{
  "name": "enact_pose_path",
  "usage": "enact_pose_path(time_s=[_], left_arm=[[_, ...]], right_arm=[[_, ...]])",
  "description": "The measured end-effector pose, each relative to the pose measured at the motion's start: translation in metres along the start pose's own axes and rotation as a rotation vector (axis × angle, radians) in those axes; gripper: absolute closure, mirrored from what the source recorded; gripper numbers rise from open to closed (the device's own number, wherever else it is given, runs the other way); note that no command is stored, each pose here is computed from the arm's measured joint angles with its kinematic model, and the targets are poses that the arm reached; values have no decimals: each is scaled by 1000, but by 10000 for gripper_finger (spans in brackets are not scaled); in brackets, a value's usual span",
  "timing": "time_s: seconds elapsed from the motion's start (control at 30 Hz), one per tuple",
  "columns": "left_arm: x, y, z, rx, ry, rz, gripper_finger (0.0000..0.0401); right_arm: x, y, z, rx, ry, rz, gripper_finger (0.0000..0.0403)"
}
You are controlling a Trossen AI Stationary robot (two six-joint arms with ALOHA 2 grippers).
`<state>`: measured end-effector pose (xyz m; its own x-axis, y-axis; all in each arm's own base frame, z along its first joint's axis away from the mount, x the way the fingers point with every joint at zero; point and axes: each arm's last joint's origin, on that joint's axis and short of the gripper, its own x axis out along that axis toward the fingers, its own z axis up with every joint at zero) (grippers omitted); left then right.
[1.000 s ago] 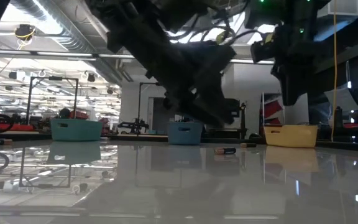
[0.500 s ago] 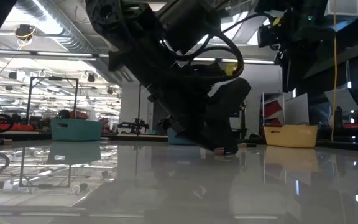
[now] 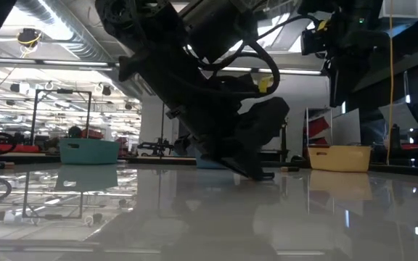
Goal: Sort batteries
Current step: Put the brown battery into the green bin
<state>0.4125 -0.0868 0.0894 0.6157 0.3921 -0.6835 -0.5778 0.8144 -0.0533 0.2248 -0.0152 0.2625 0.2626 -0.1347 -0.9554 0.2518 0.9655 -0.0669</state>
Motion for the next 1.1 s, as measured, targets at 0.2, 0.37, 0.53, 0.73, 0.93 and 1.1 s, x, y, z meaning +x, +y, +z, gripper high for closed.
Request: enact_pose_path(time_s=[0.2, 0.37, 0.53, 0.73, 0.93, 1.1], left_arm=[[-11, -4, 11, 3, -42, -53, 381], [-42, -2, 34, 43, -68, -70, 381], [-71, 12, 52, 64, -71, 16, 380], [-110, 41, 66, 85, -23, 181, 381], [-148, 81, 77, 14, 63, 320, 375], [-189, 119, 90, -3, 109, 390, 374]], right_arm=[[0, 0, 0, 27, 0, 0, 256], [0, 0, 0, 42, 0, 1, 256], [0, 0, 0, 60, -1, 1, 256], [0, 0, 2, 91, -18, 4, 256], [0, 1, 7, 146, -71, 18, 256], [-1, 2, 14, 196, -145, 39, 256]])
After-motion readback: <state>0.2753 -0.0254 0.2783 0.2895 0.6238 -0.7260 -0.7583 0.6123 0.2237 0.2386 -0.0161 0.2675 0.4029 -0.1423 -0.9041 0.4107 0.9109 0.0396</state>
